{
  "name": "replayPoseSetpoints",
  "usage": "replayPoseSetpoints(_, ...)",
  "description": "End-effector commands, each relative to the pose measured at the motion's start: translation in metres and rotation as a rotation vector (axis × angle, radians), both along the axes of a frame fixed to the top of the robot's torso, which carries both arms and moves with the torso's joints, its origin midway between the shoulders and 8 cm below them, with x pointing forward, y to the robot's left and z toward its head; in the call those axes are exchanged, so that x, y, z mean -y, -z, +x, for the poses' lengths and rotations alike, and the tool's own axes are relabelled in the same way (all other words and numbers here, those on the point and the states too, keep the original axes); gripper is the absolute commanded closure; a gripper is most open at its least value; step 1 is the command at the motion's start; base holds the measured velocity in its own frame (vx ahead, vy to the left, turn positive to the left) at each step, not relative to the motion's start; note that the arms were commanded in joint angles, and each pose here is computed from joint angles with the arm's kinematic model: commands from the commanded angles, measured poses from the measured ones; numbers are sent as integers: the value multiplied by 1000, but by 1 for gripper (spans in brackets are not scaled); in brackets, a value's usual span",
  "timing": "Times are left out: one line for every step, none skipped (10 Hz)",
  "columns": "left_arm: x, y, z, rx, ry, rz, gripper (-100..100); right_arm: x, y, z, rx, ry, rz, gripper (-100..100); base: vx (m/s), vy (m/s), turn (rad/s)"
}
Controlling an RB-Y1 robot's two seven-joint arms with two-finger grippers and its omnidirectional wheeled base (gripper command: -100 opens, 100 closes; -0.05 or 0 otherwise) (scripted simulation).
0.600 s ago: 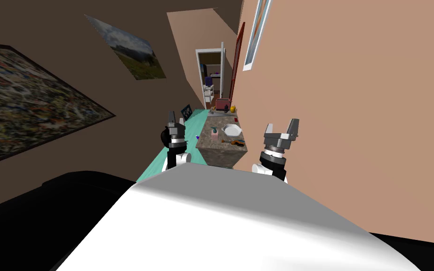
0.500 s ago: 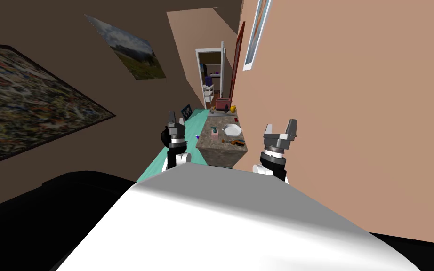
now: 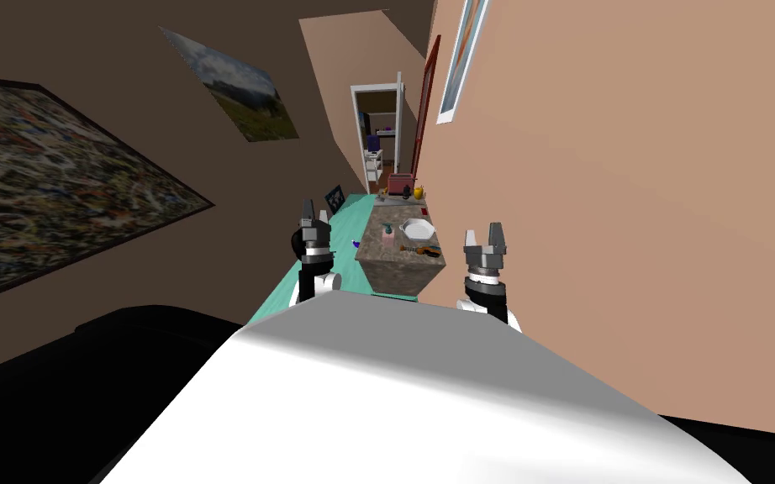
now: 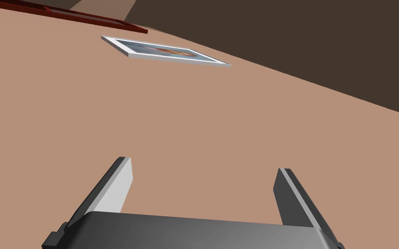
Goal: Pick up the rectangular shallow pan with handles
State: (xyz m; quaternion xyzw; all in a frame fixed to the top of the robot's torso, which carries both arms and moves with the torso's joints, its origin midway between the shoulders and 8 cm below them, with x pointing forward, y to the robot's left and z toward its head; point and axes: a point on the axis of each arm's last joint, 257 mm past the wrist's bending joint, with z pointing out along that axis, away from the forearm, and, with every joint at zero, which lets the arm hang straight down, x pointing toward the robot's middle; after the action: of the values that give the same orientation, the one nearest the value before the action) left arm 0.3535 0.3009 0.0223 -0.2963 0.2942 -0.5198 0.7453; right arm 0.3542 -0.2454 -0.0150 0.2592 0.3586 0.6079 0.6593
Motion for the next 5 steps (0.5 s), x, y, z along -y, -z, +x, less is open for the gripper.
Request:
replayPoseSetpoints(0,0,0,0,0,0,0,-1,23,3,-47,-5,-72,-100,-91,64,15)
replayPoseSetpoints(0,0,0,0,0,0,0,-1,23,3,-49,-10,-82,-100,-62,43,6)
replayPoseSetpoints(0,0,0,0,0,0,0,-1,40,5,-83,-14,-135,-100,-60,58,23)
replayPoseSetpoints(0,0,0,0,0,0,0,0,58,6,-119,-14,-182,-100,-97,72,40)
replayPoseSetpoints(0,0,0,0,0,0,0,0,58,6,-120,-18,-192,-100,-66,48,8)
